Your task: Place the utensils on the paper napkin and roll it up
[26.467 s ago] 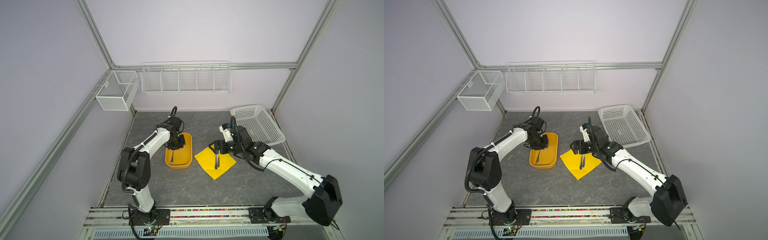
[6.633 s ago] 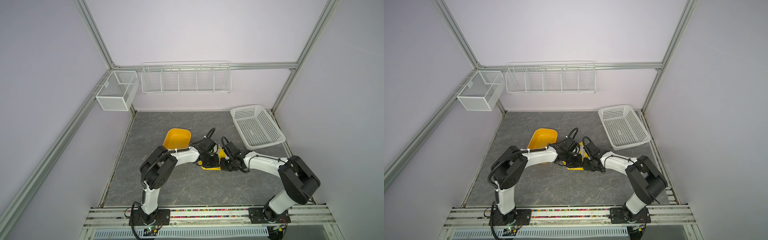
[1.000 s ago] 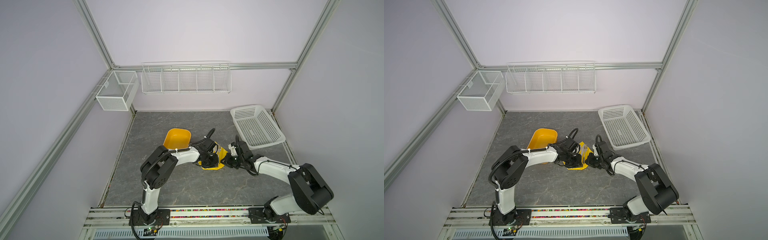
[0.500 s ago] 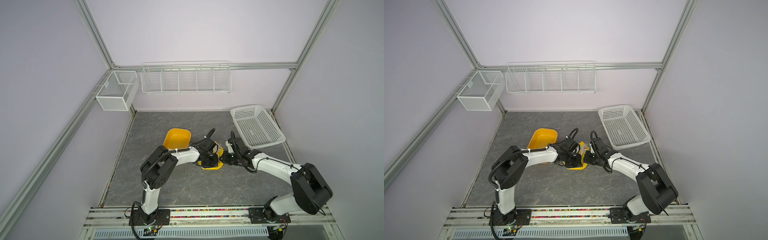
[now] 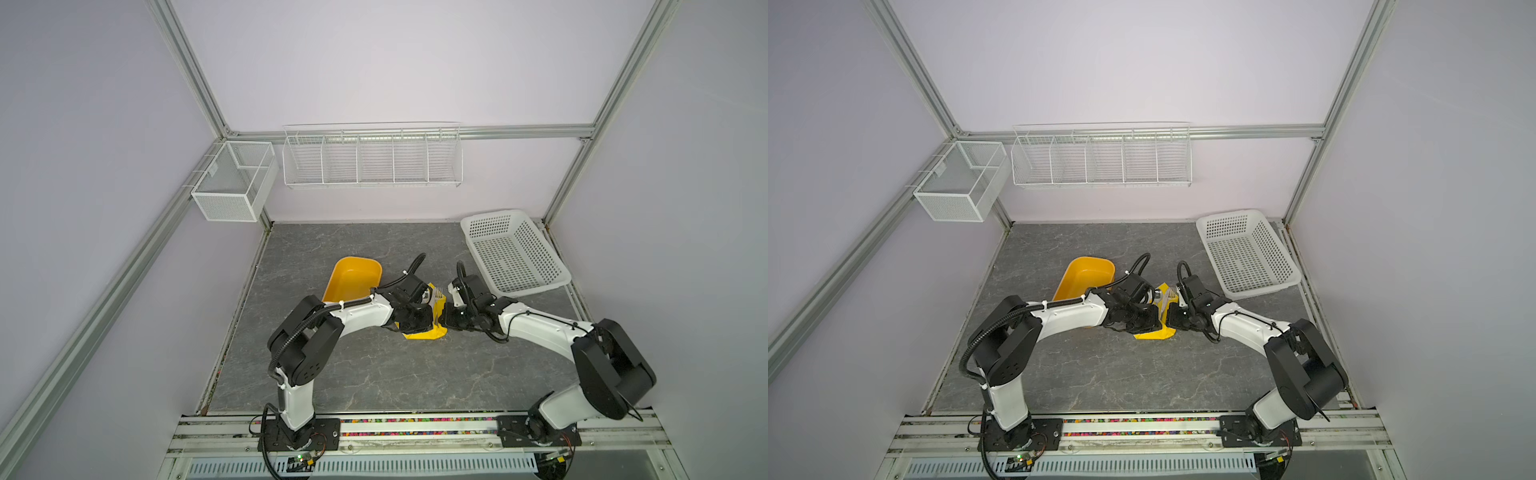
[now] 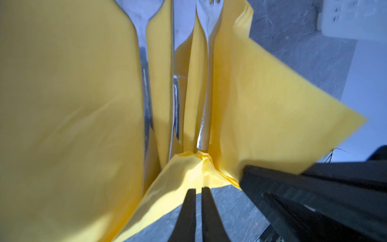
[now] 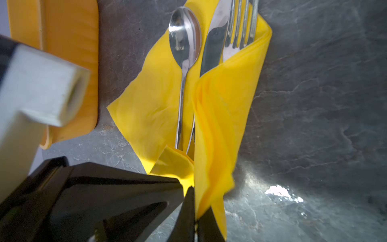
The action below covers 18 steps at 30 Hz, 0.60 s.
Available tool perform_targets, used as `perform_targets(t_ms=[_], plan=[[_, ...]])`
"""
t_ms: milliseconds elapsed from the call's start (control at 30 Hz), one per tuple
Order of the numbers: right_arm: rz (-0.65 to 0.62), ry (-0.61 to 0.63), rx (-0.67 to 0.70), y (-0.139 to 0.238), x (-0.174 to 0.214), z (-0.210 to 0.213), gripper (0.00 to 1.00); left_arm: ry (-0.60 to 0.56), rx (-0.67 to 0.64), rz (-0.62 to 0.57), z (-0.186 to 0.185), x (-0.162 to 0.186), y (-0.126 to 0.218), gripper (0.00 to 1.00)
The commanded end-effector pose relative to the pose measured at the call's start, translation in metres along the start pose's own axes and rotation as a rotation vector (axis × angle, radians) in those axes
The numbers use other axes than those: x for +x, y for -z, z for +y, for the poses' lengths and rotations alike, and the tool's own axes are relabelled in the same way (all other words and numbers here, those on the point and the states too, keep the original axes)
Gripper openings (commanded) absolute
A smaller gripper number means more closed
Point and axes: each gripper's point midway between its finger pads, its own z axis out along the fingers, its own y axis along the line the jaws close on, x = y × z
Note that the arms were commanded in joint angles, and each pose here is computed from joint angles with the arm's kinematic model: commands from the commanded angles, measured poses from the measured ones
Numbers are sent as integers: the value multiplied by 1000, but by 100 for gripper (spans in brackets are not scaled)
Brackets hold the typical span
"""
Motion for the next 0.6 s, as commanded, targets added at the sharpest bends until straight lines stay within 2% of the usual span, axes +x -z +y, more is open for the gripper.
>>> perform_targets(t_ms=[0,233,567], plan=[[19,37,-25,-2,0,11,8,24,-11,-54,4,-8,15,10],[32,44,-26,-7,1,16,9,64,-61,-31,28,-2,14,10],[39,24,-43,-12,4,22,9,80,-68,-13,33,-5,2,10]])
